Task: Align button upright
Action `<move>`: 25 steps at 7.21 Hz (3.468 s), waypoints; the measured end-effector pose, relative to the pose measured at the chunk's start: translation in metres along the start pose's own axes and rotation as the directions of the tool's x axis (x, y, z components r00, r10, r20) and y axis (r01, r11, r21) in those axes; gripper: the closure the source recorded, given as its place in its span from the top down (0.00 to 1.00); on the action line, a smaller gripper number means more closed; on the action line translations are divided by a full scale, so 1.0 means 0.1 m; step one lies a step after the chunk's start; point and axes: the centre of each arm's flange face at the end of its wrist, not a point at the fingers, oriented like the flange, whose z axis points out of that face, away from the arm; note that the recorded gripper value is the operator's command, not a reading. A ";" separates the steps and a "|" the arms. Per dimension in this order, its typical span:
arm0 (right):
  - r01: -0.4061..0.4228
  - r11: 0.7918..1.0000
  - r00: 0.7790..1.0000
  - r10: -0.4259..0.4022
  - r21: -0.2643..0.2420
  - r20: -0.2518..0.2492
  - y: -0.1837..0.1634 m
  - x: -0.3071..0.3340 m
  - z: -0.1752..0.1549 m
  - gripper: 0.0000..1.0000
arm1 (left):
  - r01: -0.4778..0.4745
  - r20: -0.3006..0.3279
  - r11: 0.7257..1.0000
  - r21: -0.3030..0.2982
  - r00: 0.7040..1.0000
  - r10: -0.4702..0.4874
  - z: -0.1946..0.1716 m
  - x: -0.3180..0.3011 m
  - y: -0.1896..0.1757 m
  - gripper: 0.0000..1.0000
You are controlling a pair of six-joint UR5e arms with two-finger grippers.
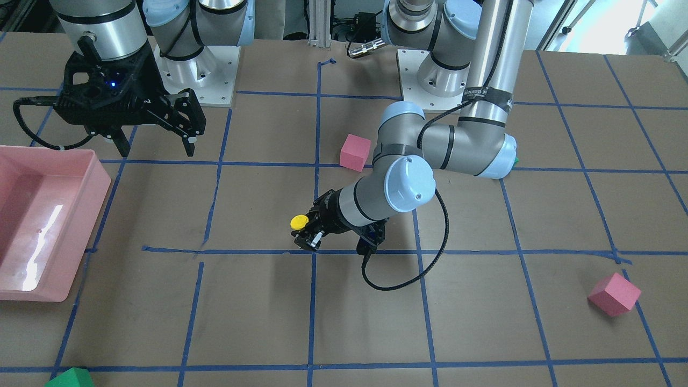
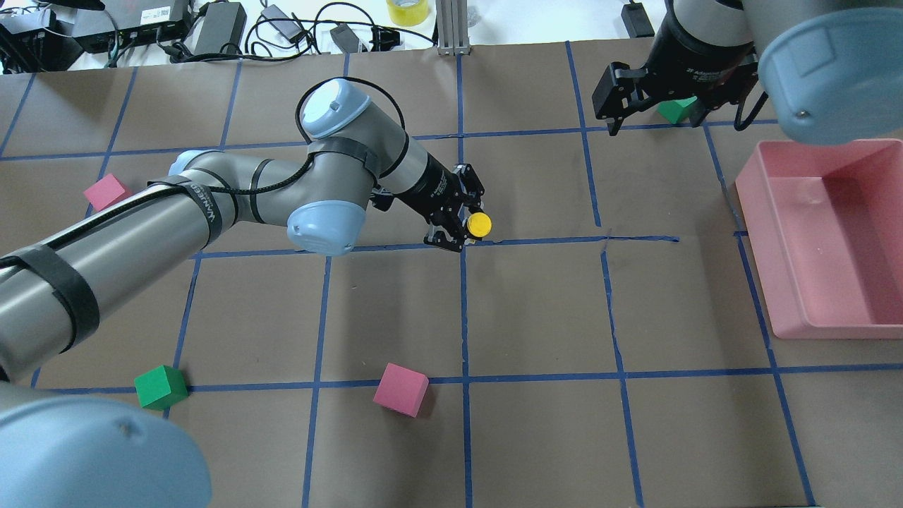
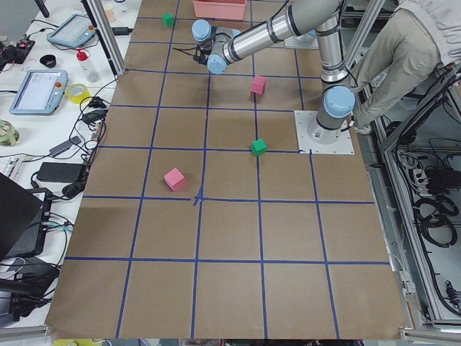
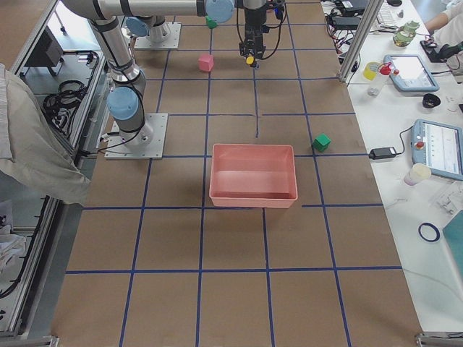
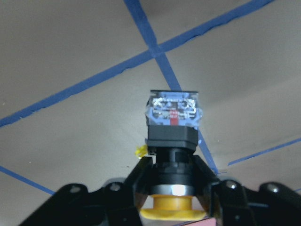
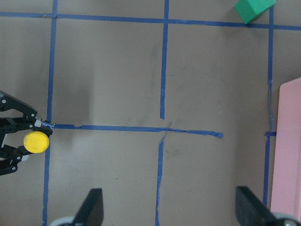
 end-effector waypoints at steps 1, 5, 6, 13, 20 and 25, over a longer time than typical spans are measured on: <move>0.000 1.000 1.000 0.000 0.000 0.000 0.00 0.00 0.00 1.00 | 0.051 0.003 0.997 -0.053 0.999 -0.051 -0.01 0.04 -0.18 0.00; 0.000 1.000 1.000 0.000 -0.002 0.001 0.00 0.00 0.01 1.00 | 0.124 0.030 0.987 -0.100 0.992 -0.122 0.08 0.03 -0.49 0.14; 0.000 1.000 1.000 0.000 -0.003 0.001 0.00 0.00 0.01 1.00 | 0.133 0.038 0.986 -0.103 0.991 -0.129 0.13 0.03 -0.54 0.65; 0.000 1.000 1.000 0.000 -0.006 0.000 0.01 0.00 0.01 1.00 | -0.174 -0.066 0.974 0.143 0.981 0.184 -0.68 0.17 -0.11 1.00; 0.000 1.000 1.000 0.000 -0.010 0.001 0.01 0.00 0.02 1.00 | -0.878 0.462 0.356 0.320 0.473 0.750 -2.56 -0.54 1.03 1.00; 0.000 1.000 1.000 0.000 -0.015 0.003 0.02 0.00 0.03 1.00 | -0.937 0.600 0.278 0.210 0.348 0.721 -3.15 -0.65 0.82 1.00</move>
